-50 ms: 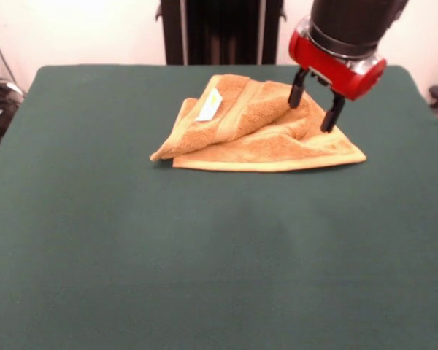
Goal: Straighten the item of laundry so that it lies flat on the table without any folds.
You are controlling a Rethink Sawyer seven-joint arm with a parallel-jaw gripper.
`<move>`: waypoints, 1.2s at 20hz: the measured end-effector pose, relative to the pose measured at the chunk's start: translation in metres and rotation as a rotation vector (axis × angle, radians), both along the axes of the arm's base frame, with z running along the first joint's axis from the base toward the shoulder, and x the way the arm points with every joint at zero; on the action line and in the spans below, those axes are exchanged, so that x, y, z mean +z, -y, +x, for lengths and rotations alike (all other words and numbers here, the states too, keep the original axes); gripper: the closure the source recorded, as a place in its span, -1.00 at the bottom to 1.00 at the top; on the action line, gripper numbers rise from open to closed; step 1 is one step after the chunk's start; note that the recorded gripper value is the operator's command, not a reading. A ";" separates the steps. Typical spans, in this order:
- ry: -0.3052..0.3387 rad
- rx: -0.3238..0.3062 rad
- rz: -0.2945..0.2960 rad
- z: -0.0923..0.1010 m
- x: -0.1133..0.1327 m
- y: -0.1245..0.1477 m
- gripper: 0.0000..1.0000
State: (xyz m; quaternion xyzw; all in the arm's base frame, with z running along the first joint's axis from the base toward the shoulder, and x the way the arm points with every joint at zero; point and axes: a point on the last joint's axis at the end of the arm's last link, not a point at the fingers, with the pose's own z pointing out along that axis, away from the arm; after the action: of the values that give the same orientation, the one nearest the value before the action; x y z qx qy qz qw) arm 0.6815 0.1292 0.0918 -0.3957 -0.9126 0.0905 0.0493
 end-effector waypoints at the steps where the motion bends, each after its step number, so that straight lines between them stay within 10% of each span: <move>1: 0.001 0.000 0.000 0.001 0.000 0.000 -1.00; 15: 0.078 -0.032 0.012 0.049 -0.066 -0.006 -1.00; 24: -0.026 -0.360 0.015 0.015 -0.114 -0.050 -1.00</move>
State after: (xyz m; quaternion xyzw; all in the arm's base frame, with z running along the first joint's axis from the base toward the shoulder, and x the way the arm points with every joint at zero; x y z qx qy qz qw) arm 0.6967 0.1792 -0.0220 -0.5511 -0.8270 0.0785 0.0792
